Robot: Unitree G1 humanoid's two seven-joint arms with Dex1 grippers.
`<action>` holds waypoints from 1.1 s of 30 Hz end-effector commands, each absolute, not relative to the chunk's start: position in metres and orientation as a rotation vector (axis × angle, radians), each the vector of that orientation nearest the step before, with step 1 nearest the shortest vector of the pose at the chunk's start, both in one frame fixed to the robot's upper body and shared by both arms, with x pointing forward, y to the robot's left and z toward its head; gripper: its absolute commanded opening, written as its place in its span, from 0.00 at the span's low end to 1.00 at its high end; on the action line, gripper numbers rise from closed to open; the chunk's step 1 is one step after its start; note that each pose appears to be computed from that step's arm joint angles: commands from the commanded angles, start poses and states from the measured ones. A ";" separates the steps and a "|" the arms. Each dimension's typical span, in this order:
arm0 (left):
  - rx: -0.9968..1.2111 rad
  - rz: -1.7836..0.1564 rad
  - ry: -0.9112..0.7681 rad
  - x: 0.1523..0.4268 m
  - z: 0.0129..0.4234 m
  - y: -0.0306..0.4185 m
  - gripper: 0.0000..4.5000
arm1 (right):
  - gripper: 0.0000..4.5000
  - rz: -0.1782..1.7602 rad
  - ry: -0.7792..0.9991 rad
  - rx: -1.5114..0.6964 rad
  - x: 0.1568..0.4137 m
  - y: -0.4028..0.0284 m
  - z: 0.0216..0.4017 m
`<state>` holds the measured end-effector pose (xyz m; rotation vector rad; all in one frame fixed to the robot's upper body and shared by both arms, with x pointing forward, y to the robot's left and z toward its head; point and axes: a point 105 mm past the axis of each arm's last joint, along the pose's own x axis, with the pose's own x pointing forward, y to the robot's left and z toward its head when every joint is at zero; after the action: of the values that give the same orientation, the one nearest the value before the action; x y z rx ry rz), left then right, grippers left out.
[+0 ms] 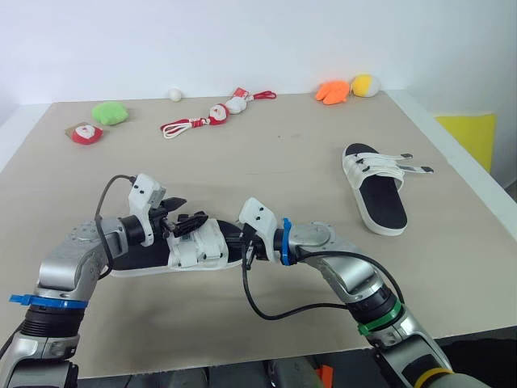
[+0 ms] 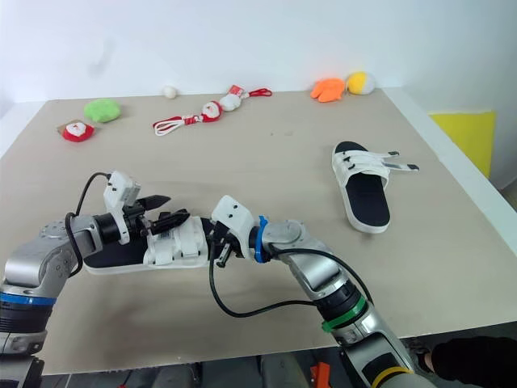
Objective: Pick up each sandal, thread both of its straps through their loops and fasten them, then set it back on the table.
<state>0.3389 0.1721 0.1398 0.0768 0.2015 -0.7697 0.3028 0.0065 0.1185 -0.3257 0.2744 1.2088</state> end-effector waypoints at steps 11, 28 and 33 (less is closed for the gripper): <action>0.469 -0.659 -0.039 0.353 0.179 0.214 1.00 | 0.00 1.235 0.275 -0.285 0.299 0.010 0.118; 1.516 -1.069 -0.561 0.270 0.166 0.222 1.00 | 0.98 1.402 0.076 0.056 0.291 -0.058 0.222; 1.472 -1.132 -0.615 0.270 0.157 0.204 1.00 | 0.98 1.436 0.033 0.001 0.286 -0.061 0.231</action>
<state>0.2692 0.2111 0.1526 1.4847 -0.5660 -1.1383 0.2943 -0.0648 0.2122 0.0472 0.1196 1.3891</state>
